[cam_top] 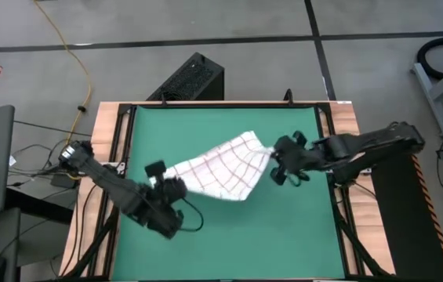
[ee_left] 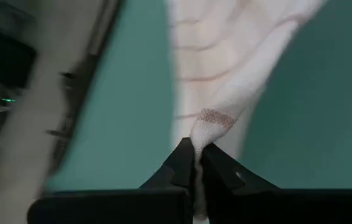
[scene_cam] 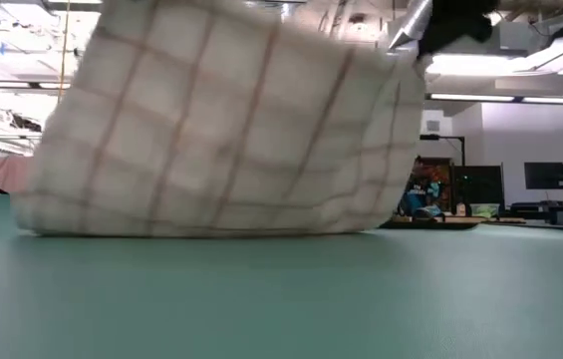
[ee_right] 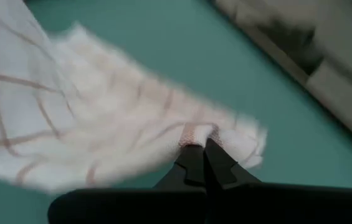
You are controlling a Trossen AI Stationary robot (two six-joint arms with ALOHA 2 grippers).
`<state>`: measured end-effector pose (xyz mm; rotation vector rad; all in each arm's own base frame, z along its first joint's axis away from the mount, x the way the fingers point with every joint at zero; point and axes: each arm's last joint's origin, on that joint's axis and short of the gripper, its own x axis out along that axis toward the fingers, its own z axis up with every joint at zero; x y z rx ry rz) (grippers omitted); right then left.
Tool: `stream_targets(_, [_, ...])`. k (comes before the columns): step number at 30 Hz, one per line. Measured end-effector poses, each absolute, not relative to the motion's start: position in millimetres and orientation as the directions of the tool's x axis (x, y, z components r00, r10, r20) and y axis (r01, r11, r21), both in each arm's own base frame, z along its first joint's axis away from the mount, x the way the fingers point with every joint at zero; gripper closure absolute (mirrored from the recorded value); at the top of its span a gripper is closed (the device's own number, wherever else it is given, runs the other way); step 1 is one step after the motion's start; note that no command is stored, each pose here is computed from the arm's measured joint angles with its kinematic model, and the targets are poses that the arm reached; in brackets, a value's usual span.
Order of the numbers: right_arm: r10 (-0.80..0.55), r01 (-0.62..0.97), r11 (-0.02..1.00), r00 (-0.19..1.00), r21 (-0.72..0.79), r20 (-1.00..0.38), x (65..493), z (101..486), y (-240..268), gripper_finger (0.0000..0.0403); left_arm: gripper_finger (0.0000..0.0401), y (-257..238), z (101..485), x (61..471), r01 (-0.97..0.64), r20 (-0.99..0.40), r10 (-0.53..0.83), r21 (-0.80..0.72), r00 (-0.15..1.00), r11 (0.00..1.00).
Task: Roll towel into tight, uniform cylinder
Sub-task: Roll the white towel
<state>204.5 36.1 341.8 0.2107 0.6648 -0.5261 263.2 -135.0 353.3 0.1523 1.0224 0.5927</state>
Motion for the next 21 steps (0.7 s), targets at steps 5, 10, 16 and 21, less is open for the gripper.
stream_targets(5, [-0.513, 0.548, 0.834, 0.725, -0.068, -0.46, 190.7, 366.2, 27.9, 0.0402, 0.0401, -95.9, 383.9, 263.9, -0.423, -0.638, 0.646, 0.492, 0.419, 0.761])
stream_targets(10, [-0.718, 0.655, 0.696, 0.622, -0.294, -0.313, 183.3, 387.9, 13.3, 0.0402, 0.0401, -53.1, 411.5, 253.3, -0.429, -0.552, 0.736, 0.599, 0.392, 0.677])
stream_targets(16, [-0.823, 0.703, 0.568, 0.489, -0.427, -0.289, 186.1, 401.4, -22.0, 0.0402, 0.0401, 8.2, 432.1, 233.3, -0.446, -0.464, 0.851, 0.725, 0.247, 0.525])
stream_targets(21, [-0.901, 0.724, 0.434, 0.344, -0.536, -0.264, 194.2, 401.7, -61.6, 0.0402, 0.0401, 63.1, 441.3, 223.1, -0.384, -0.456, 0.883, 0.8, 0.112, 0.462])
